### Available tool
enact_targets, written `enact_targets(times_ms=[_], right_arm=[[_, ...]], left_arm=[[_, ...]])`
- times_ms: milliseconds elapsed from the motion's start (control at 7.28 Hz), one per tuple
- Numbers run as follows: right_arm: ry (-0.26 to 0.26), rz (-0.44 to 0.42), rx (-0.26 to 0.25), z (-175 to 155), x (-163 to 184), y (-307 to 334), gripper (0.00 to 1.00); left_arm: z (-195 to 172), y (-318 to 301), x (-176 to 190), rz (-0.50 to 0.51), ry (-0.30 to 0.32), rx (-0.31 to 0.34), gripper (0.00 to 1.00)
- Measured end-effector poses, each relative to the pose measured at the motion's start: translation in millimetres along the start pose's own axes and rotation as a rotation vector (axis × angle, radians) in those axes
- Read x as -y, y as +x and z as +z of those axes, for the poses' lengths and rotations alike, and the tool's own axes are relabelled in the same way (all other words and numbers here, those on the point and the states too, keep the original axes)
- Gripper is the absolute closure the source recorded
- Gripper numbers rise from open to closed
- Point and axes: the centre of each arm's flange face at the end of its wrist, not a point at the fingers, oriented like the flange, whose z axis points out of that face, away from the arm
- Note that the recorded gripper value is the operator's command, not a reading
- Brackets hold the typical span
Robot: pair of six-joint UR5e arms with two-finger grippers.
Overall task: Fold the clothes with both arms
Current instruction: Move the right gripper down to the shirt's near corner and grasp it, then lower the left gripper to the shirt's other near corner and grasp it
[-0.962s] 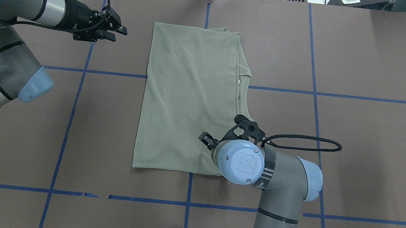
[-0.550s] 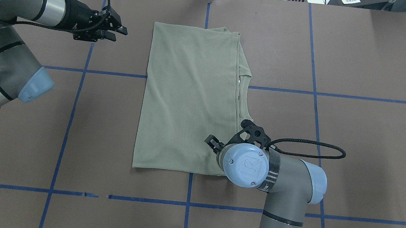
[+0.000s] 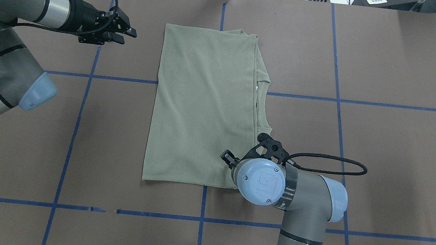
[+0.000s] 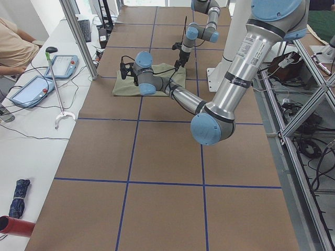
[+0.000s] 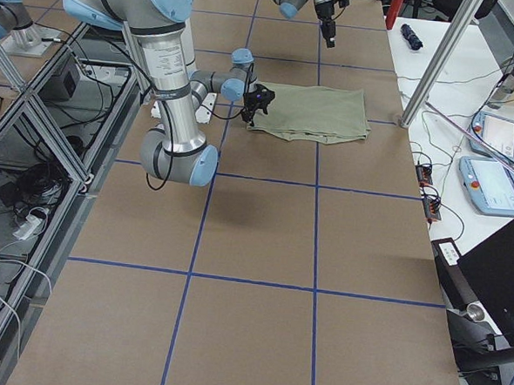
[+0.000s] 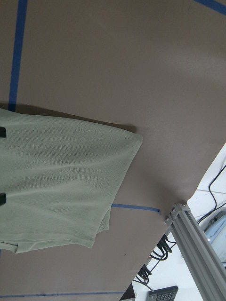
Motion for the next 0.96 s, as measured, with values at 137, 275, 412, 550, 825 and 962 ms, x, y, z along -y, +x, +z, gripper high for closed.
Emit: enact_targets(times_ms=[137, 275, 412, 550, 825, 962], right_arm=[[-0.003, 0.000, -0.001, 0.3, -2.6, 1.0, 0.72], [-0.006, -0.001, -0.001, 0.1, -4.4, 1.3, 0.97], [-0.010, -0.002, -0.001, -0.6, -5.9, 1.6, 1.00], [-0.020, -0.003, -0.003, -1.8, -7.4, 2.0, 1.00], [-0.047, -0.005, -0.010, -4.7, -10.0, 1.3, 1.00], [-0.051, -0.004, -0.009, -5.3, -9.2, 0.5, 1.00]], left_arm=[[-0.1, -1.1, -0.1, -0.001, 0.000, 0.001, 0.50], [-0.9, -3.7, -0.8, -0.001, -0.001, 0.003, 0.50], [-3.0, -6.2, -2.4, -0.001, -0.002, 0.003, 0.50], [-5.3, -7.3, -3.8, 0.000, -0.002, 0.001, 0.50], [-6.8, -9.8, -4.9, 0.000, -0.002, 0.002, 0.50], [-7.0, -10.4, -5.1, 0.000, -0.003, 0.003, 0.50]])
